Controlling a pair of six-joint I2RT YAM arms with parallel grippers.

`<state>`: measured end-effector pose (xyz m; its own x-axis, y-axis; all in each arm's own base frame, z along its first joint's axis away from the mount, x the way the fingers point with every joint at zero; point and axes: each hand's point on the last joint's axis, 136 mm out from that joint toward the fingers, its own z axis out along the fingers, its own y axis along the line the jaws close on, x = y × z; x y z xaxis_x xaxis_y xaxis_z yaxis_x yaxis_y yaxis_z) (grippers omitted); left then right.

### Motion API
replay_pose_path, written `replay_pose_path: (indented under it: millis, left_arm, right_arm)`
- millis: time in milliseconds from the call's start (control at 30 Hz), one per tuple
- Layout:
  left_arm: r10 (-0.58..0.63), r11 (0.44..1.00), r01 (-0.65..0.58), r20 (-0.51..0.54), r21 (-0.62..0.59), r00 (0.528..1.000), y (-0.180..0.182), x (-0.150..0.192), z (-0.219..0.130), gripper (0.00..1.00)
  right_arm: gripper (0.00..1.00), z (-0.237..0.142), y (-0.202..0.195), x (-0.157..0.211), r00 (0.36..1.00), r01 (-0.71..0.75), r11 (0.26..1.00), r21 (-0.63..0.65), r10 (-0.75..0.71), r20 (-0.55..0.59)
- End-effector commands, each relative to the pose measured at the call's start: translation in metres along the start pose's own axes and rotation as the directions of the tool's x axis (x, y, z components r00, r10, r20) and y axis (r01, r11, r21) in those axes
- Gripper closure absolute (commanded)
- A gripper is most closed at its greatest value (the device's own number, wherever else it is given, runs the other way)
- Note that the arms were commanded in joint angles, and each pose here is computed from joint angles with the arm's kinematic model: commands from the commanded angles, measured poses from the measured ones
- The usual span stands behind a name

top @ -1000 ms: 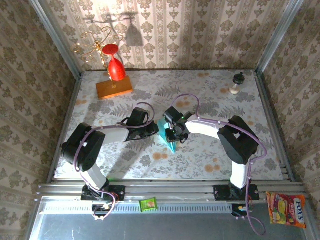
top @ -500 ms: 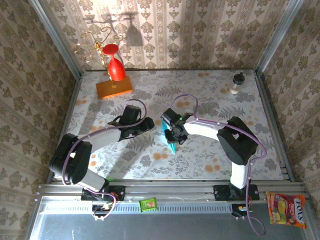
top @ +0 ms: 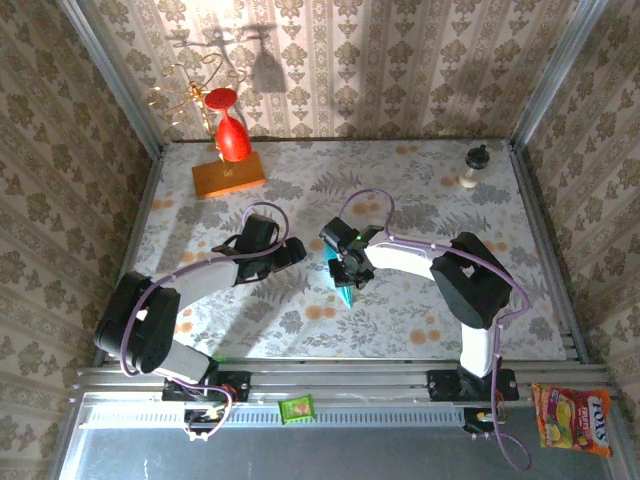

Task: Fold a paper plane with a square sheet of paper (pick it up from the middle)

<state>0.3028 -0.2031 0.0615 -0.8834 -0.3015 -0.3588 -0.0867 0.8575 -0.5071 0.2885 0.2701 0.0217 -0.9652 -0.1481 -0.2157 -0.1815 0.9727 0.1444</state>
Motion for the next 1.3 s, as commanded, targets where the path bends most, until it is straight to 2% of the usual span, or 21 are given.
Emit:
replay_pose_path:
  millis: [0,167,400,700,933,1267]
  left_arm:
    - [0.01,0.999,-0.01,0.005,-0.036,1.0,0.011,0.001,-0.004,0.14]
    - [0.012,0.999,-0.012,0.008,-0.045,1.0,0.014,0.0,-0.007,0.12]
    - [0.018,0.998,-0.017,0.018,-0.061,1.0,0.02,0.0,-0.014,0.06]
    - [0.028,0.996,-0.028,0.002,-0.081,1.0,0.024,0.004,-0.016,0.0]
    - [0.026,0.996,-0.026,-0.011,-0.088,1.0,0.026,0.006,-0.014,0.0]
    - [0.023,0.996,-0.025,-0.03,-0.08,0.999,0.024,0.008,-0.008,0.0]
  right_arm:
    - [0.85,-0.001,-0.005,-0.001,1.0,-0.011,0.999,0.051,0.011,0.0]
    - [0.9,-0.015,-0.007,-0.018,0.998,-0.022,0.998,0.059,0.018,0.067]
    - [0.92,-0.03,-0.017,-0.082,0.983,-0.067,0.997,0.031,0.06,0.174]
    - [0.91,-0.013,-0.033,-0.14,0.982,-0.083,0.996,0.022,0.078,0.171]
    - [0.87,0.007,-0.046,-0.146,0.99,-0.085,0.994,0.063,0.077,0.122]
    - [0.74,0.026,-0.055,-0.136,0.994,-0.084,0.987,0.134,0.074,0.077]
